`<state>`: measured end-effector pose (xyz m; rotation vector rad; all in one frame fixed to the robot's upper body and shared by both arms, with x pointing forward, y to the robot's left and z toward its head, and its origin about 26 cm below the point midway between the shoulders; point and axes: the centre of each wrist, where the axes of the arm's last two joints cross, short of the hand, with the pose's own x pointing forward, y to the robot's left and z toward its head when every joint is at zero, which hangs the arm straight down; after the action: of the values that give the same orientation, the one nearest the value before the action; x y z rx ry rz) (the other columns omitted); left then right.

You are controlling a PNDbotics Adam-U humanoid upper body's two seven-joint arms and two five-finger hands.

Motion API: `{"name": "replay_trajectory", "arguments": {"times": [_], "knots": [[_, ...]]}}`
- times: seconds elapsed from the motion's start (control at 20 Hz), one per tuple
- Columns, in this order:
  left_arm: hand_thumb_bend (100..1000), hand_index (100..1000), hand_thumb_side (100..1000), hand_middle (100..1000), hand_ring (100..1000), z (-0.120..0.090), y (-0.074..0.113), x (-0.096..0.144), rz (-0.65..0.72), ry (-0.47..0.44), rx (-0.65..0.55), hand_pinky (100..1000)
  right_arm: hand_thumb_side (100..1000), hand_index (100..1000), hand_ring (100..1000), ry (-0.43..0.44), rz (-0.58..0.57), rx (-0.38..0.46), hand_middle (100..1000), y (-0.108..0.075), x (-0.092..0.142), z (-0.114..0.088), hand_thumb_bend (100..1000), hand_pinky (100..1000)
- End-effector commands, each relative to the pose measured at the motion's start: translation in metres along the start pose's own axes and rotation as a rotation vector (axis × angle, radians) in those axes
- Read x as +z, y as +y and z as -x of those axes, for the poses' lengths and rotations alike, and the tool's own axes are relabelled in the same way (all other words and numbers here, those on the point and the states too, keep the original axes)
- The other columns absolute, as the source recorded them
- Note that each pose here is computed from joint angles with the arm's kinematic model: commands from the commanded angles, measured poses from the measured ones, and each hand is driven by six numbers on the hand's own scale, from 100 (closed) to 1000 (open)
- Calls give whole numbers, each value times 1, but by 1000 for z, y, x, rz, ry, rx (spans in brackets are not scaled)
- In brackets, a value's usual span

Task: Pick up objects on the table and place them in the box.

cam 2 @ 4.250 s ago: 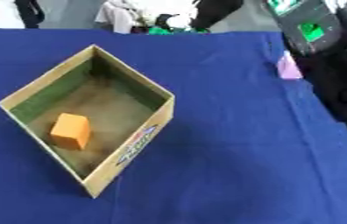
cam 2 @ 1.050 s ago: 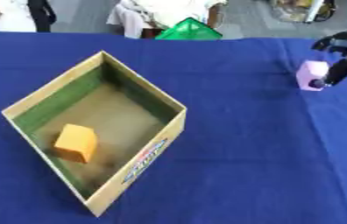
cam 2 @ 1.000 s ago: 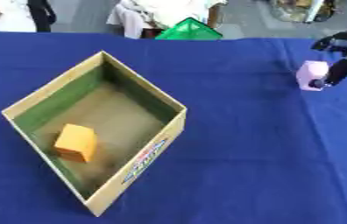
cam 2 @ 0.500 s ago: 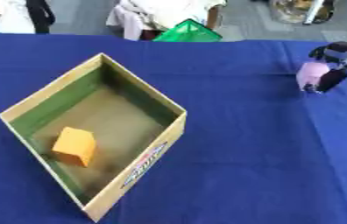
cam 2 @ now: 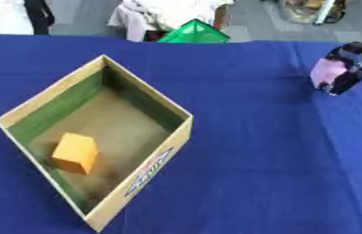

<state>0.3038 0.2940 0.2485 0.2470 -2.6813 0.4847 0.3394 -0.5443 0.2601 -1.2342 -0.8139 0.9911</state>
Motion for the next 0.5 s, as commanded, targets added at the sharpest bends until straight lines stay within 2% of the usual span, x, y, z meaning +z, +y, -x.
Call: {"name": "replay_trajectory", "arguments": {"times": [0.05,0.3,0.5], "knots": [[557,864,971,715,720,-6,0,-7,20,-32,-3,844,222,610,577,-40,71,1,489,-26,9,-2,100,546],[559,864,968,716,721,-6,2,-6,17,-31,-9,843,234,605,576,-102,139,6,484,-44,19,-13,100,542],[562,865,965,717,722,-6,4,-7,16,-36,-19,843,228,611,580,-186,210,66,487,-66,37,-31,100,547]]}}
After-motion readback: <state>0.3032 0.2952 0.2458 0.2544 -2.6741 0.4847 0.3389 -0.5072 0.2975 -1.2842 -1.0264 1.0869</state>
